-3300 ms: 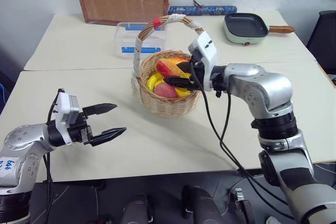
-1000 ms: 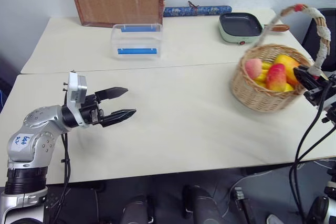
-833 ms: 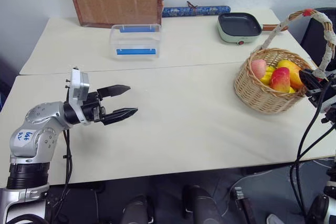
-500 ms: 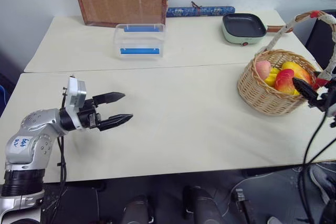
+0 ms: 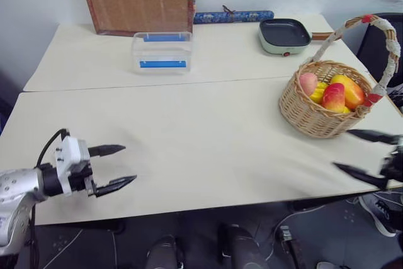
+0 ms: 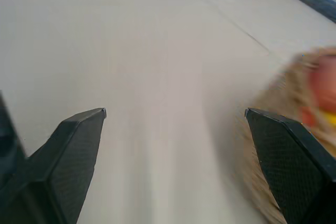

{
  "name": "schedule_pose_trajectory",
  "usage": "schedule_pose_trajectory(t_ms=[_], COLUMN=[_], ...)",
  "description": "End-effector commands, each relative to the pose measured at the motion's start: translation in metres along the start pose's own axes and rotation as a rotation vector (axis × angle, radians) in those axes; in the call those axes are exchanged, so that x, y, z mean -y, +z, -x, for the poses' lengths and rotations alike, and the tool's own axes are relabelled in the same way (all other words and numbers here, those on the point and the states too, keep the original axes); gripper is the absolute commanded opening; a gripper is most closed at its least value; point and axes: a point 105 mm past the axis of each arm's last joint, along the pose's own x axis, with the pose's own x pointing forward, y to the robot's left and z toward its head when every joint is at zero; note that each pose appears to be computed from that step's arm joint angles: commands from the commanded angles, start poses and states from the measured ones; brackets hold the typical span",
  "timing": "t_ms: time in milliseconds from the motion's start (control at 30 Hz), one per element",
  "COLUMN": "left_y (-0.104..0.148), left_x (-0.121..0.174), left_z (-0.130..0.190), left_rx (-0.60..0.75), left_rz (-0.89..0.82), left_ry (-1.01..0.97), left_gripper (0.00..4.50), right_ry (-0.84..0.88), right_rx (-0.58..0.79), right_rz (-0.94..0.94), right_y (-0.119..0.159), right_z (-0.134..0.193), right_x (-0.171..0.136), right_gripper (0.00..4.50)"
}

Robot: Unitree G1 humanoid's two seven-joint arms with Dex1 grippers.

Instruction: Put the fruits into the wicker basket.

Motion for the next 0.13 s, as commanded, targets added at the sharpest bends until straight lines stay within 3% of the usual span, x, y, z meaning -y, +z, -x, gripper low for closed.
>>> schedule_pose_trajectory(t_ms=[33, 133], left_y=[0.01, 0.014], left_x=[-0.001, 0.0], left_z=[0.005, 0.002], left_rx=[0.003, 0.027], left_rz=[-0.076, -0.069], left_ry=[0.045, 0.048], left_gripper=[4.5, 4.5], right_ry=[0.04, 0.041], right_rx=[0.047, 0.13], right_rz=[0.058, 0.062], right_y=[0.008, 0.009], right_z=[-0.018, -0.048], right_x=[-0.003, 0.001], right_gripper=[4.42, 4.42])
